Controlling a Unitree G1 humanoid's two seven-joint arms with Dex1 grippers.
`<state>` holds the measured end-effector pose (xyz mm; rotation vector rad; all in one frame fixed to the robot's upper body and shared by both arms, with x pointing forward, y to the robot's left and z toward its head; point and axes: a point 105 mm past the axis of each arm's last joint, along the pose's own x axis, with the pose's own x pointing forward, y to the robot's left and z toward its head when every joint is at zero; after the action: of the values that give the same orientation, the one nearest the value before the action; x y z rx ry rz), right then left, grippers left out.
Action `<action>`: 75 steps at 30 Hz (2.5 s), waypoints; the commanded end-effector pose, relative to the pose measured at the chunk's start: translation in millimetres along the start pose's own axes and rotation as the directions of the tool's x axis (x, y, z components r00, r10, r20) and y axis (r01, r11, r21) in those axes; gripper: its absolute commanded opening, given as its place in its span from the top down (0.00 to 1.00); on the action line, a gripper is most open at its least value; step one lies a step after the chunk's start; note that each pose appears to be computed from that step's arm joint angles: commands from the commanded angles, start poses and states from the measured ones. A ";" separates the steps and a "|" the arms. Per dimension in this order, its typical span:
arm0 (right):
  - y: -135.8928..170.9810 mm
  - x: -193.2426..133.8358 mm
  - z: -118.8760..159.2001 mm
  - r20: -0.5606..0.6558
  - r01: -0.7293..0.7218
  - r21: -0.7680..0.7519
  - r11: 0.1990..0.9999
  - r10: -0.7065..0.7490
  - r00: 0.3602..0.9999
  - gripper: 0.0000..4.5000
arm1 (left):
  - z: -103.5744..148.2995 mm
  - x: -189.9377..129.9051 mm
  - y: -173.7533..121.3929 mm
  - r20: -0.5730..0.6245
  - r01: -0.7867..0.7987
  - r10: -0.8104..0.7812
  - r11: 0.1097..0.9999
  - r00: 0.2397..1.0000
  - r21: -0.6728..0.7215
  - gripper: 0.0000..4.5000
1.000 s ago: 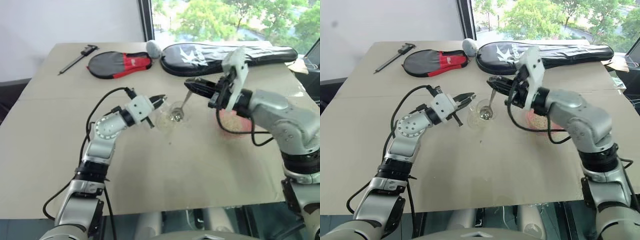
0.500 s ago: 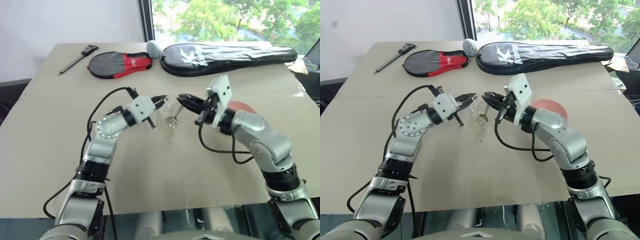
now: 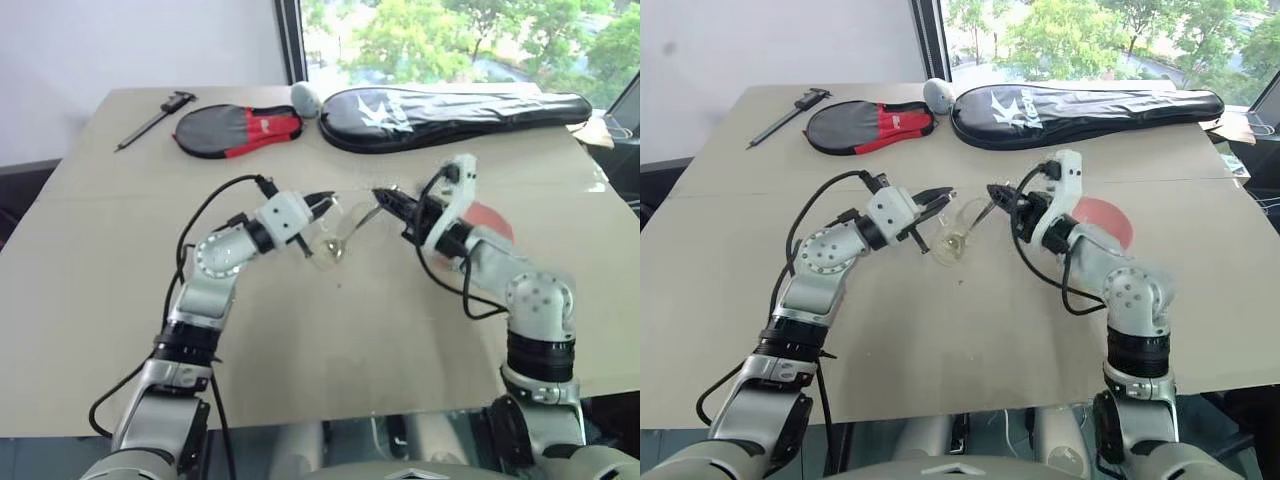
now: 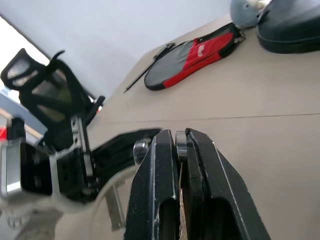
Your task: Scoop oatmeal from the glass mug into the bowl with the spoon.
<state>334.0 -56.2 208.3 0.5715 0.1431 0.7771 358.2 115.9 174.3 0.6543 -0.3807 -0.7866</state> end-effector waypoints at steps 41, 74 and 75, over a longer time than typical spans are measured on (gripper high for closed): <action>-37.4 -75.5 119.3 0.177 0.105 0.314 0.944 -0.167 0.970 1.00 | 16.0 40.2 -25.0 0.246 -0.079 0.152 0.956 0.957 -0.281 0.98; -73.7 -142.4 147.6 0.297 0.227 0.325 0.918 -0.327 0.897 1.00 | -14.3 18.8 1.7 0.142 -0.161 0.202 0.954 0.969 -0.253 0.98; -75.7 -144.7 148.5 0.297 0.235 0.322 0.917 -0.333 0.895 1.00 | -15.1 17.6 2.2 0.140 -0.164 0.204 0.954 0.969 -0.253 0.98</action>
<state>334.0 -255.8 260.1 0.9398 0.0885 0.3330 381.4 106.9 154.6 0.3211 -0.4255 -0.7141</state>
